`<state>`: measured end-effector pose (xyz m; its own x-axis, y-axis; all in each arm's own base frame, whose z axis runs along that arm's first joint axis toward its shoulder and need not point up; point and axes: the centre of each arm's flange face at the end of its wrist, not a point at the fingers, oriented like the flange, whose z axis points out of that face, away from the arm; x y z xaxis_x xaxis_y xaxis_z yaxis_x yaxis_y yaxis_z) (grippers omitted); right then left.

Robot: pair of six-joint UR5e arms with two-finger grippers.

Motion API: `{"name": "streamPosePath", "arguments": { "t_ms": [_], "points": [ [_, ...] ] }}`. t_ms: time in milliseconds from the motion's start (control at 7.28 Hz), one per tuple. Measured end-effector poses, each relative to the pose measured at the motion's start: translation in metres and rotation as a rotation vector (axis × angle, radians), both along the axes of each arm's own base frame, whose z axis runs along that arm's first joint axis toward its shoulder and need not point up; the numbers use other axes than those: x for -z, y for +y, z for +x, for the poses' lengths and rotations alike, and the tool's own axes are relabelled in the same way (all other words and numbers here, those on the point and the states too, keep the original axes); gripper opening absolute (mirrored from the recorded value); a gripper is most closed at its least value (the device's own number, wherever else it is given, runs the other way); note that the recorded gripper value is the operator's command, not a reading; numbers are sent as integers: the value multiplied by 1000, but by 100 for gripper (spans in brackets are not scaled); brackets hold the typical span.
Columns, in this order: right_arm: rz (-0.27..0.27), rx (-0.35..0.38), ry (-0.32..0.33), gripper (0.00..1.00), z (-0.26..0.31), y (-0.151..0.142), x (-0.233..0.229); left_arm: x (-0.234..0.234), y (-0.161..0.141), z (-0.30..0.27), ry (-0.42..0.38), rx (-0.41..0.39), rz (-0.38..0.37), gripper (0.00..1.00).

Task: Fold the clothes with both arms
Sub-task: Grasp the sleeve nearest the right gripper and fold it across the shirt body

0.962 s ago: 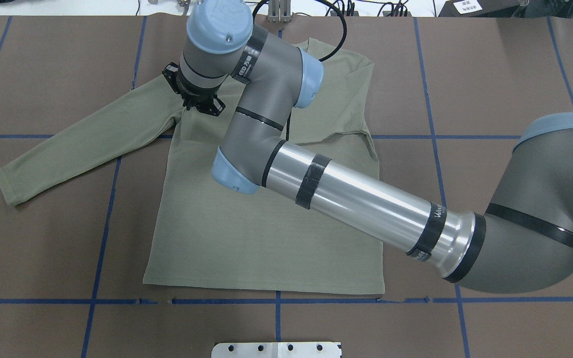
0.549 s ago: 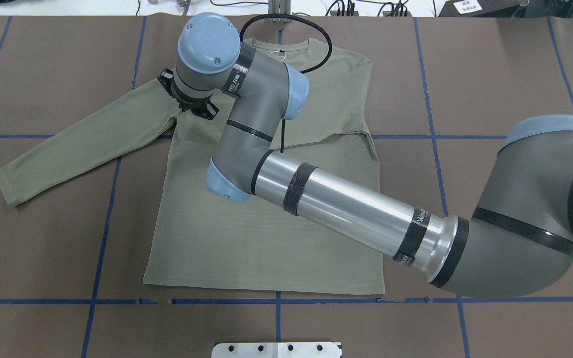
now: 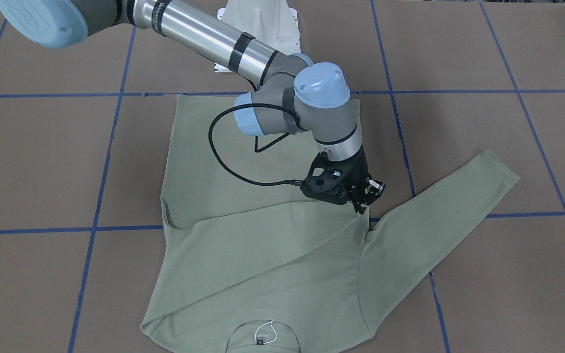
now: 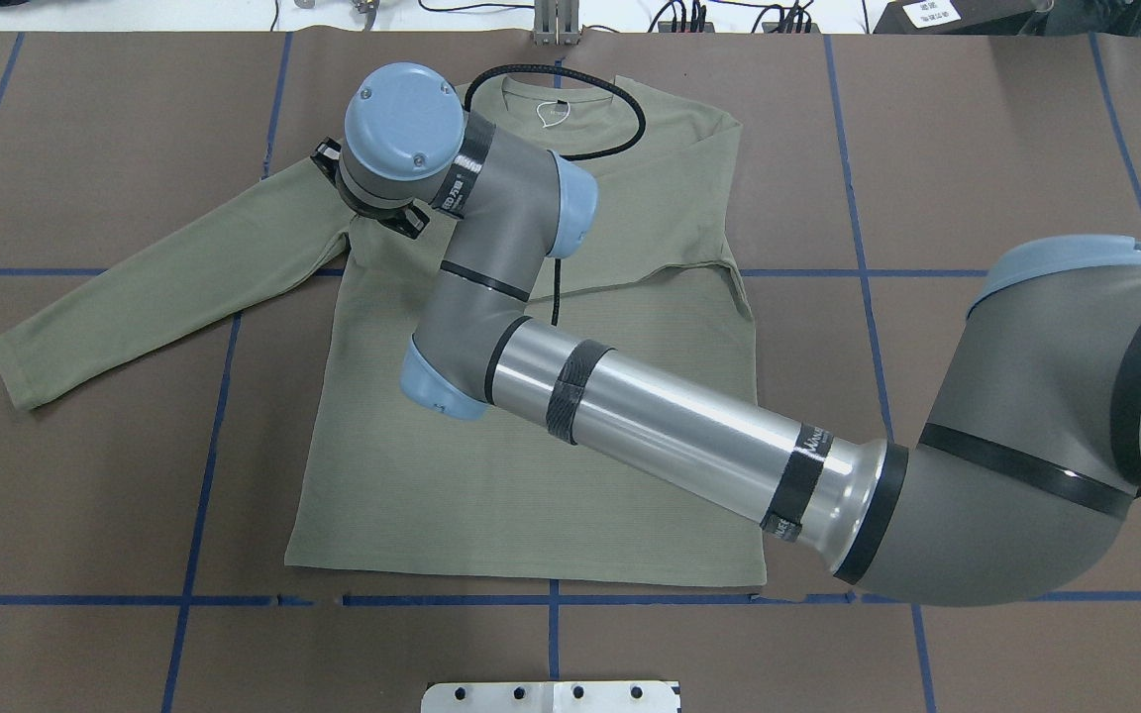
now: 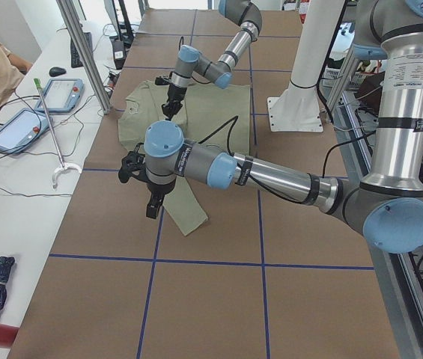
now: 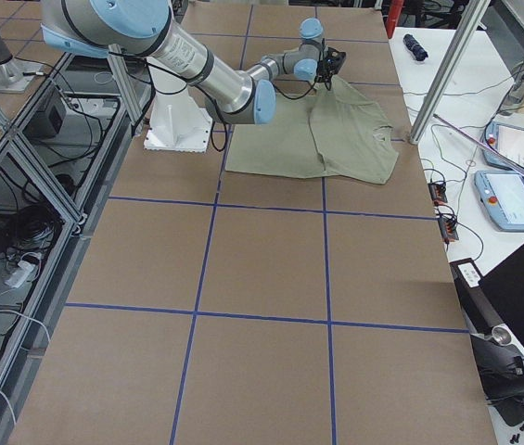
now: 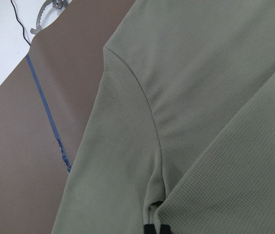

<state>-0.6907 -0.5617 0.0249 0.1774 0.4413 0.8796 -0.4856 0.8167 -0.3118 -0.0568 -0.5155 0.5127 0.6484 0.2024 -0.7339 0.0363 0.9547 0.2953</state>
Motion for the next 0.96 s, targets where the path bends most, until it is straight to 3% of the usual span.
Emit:
{"name": "streamPosePath", "arguments": {
  "t_ms": [137,549,962],
  "points": [
    [3,-10,-2,94,-6,6,7,1,0,1,3,-3,2,100],
    [2,-50,14,94,-6,-3,6,-1,0,5,7,-7,-7,100],
    [-24,-48,-15,94,44,-41,-7,-13,-13,56,30,-45,4,100]
  ]
}}
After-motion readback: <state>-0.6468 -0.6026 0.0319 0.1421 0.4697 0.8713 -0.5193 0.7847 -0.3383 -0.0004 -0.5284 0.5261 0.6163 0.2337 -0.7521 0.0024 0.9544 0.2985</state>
